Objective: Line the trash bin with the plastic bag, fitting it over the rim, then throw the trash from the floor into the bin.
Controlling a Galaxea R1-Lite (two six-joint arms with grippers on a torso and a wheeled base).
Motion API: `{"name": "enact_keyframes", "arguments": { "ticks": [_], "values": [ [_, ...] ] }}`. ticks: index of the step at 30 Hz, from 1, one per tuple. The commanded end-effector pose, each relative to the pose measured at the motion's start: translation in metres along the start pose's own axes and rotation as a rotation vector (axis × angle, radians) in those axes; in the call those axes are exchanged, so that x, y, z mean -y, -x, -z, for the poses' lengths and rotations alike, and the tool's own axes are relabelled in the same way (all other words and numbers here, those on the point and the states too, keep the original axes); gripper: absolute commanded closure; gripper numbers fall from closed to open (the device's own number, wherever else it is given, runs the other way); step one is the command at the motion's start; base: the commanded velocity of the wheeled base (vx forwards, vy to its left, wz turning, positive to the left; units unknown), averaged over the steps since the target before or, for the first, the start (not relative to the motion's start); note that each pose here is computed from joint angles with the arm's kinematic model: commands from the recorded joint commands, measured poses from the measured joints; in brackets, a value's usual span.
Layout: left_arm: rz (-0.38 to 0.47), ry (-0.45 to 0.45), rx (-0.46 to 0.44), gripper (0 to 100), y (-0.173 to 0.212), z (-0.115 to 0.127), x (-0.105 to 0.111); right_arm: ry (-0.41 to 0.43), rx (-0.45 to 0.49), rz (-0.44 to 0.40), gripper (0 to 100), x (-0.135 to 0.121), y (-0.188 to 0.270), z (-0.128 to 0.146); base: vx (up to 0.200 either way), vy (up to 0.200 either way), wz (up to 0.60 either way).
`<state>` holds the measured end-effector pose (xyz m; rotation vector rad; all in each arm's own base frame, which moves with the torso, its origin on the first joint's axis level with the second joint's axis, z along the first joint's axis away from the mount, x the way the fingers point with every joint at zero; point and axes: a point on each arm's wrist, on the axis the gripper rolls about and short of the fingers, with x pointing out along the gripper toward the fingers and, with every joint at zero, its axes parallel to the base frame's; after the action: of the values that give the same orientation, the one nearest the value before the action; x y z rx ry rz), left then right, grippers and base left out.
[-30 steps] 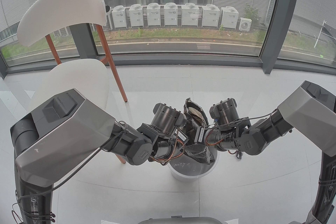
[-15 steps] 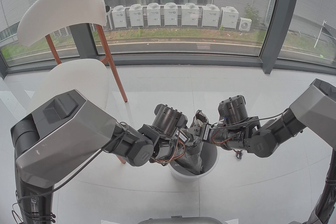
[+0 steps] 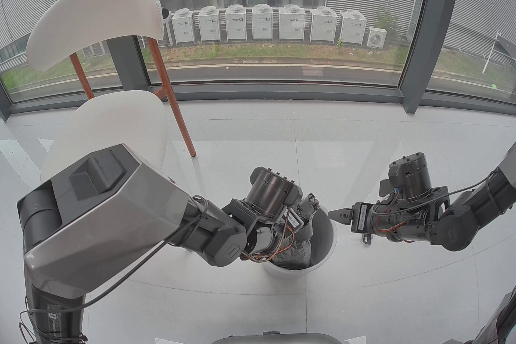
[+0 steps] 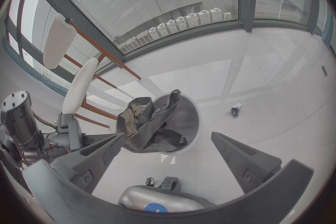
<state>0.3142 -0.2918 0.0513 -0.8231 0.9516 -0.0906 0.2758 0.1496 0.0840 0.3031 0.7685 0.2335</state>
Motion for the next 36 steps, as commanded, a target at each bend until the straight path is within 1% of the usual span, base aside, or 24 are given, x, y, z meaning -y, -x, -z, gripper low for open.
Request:
{"name": "enact_keyframes", "arguments": {
  "ticks": [1,2,4,5,6,7,10,16,19,21,22,25,26,27,30,33,36],
  "values": [
    [0.036,-0.132,0.026,100,0.004,0.010,0.007,-0.004,0.045,0.050,0,0.028,0.013,-0.014,0.000,0.000,0.00],
    [0.051,-0.142,0.032,100,0.003,0.010,0.009,-0.007,0.043,0.053,0,0.030,0.013,-0.014,0.000,0.000,0.00],
    [0.113,-0.184,0.064,100,0.004,0.007,0.015,-0.010,0.050,0.055,0,0.031,0.015,-0.015,0.000,0.000,0.00],
    [0.118,-0.187,0.066,100,0.004,0.007,0.015,-0.010,0.052,0.054,0,0.031,0.016,-0.015,0.000,0.000,0.00],
    [0.145,-0.233,0.089,100,0.003,0.003,0.017,-0.013,0.061,0.048,0,0.030,0.020,-0.016,0.000,0.000,0.00],
    [0.152,-0.270,0.100,100,0.004,0.001,0.018,-0.013,0.068,0.045,0,0.030,0.024,-0.016,0.000,0.000,0.00],
    [0.155,-0.341,0.108,100,0.005,-0.003,0.019,-0.012,0.067,0.043,0,0.030,0.028,-0.014,0.000,0.000,0.00],
    [0.168,-0.427,0.095,100,0.007,-0.006,0.019,-0.012,0.066,0.044,0,0.031,0.029,-0.013,0.000,0.000,0.00],
    [0.162,-0.480,0.098,100,0.004,-0.006,0.016,-0.010,0.068,0.042,0,0.030,0.030,-0.014,0.000,0.000,0.00],
    [0.146,-0.500,0.096,100,0.003,-0.006,0.010,-0.011,0.070,0.042,0,0.030,0.030,-0.014,0.000,0.000,0.00],
    [0.107,-0.536,0.092,100,0.001,-0.008,-0.004,-0.012,0.072,0.043,0,0.031,0.030,-0.015,0.000,0.000,0.00],
    [0.050,-0.579,0.082,100,-0.002,-0.009,-0.028,-0.012,0.073,0.042,0,0.030,0.030,-0.015,0.000,0.000,0.00],
    [0.050,-0.579,0.082,100,-0.002,-0.009,-0.028,-0.012,0.073,0.042,0,0.030,0.030,-0.015,0.000,0.000,0.00],
    [0.017,-0.581,0.074,100,-0.003,-0.010,-0.048,-0.012,0.077,0.039,0,0.029,0.029,-0.017,0.000,0.000,0.00],
    [-0.001,-0.580,0.066,100,-0.009,-0.003,-0.070,-0.005,0.080,0.029,0,0.025,0.024,-0.019,0.000,0.000,0.00],
    [-0.001,-0.579,0.082,100,-0.013,-0.002,-0.088,0.009,0.073,0.017,0,0.020,0.015,-0.021,0.000,0.000,0.00],
    [-0.029,-0.612,0.087,100,-0.015,-0.001,-0.107,0.032,0.086,0.006,0,0.014,0.008,-0.028,0.000,0.000,0.00]
  ]
}}
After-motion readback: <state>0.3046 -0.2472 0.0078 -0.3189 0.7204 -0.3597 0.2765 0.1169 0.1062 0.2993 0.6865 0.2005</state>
